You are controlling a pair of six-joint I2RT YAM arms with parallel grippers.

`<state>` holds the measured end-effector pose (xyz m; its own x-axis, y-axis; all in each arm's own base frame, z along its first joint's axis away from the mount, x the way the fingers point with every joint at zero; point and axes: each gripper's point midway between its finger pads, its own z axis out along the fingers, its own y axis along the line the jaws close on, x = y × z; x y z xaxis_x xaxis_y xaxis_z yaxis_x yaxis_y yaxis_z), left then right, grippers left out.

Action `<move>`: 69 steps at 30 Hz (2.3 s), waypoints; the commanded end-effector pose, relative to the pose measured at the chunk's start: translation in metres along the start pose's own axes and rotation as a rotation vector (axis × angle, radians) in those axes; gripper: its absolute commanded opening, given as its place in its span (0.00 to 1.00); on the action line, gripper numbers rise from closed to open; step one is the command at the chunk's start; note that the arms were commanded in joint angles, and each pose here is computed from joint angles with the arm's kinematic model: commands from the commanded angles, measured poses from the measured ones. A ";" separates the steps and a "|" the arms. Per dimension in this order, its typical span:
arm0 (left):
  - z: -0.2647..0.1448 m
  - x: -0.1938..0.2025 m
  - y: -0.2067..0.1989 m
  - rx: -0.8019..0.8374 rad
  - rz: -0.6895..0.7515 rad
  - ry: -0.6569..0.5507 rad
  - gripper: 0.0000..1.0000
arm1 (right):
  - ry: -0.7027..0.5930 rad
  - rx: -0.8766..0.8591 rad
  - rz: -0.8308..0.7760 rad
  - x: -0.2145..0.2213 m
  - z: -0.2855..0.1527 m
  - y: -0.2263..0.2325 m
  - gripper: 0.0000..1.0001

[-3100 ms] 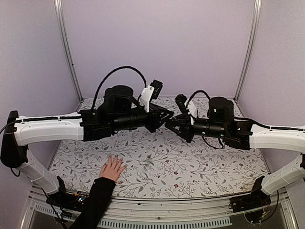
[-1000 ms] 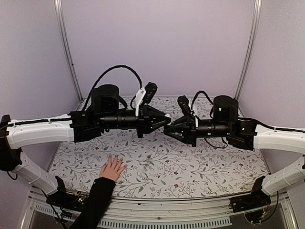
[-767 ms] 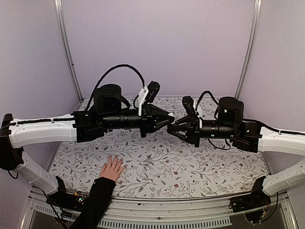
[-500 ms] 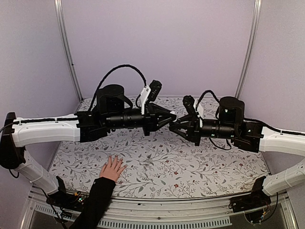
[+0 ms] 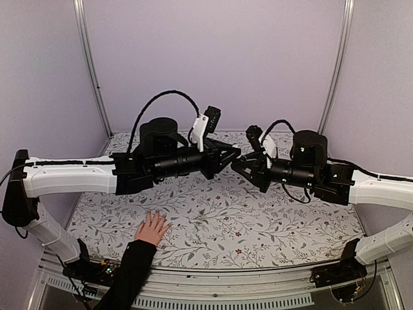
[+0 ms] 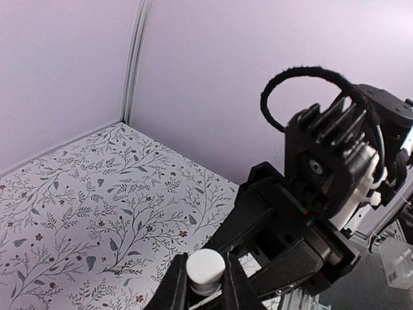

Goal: Paint the nails
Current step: Unscrew the nail polish bottle.

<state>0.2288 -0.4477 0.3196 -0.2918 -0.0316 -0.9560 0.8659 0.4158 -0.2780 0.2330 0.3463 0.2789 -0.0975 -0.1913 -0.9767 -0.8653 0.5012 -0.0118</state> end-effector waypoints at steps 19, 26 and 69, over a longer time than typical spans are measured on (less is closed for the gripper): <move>-0.074 -0.025 -0.024 0.119 0.155 -0.024 0.79 | -0.135 -0.212 -0.016 -0.033 -0.024 0.036 0.00; -0.080 -0.010 -0.060 0.359 0.318 0.012 0.77 | -0.144 -0.428 -0.052 -0.033 -0.036 0.072 0.00; -0.020 -0.003 -0.014 0.077 0.125 0.002 0.00 | -0.051 -0.120 -0.066 -0.029 0.009 0.018 0.00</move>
<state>0.1893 -0.4283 0.3366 -0.1085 0.0394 -0.9933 0.9654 0.2426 -0.0959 0.1905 0.3703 0.2871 -0.0362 -0.2232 -0.9741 -0.9774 0.2111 -0.0120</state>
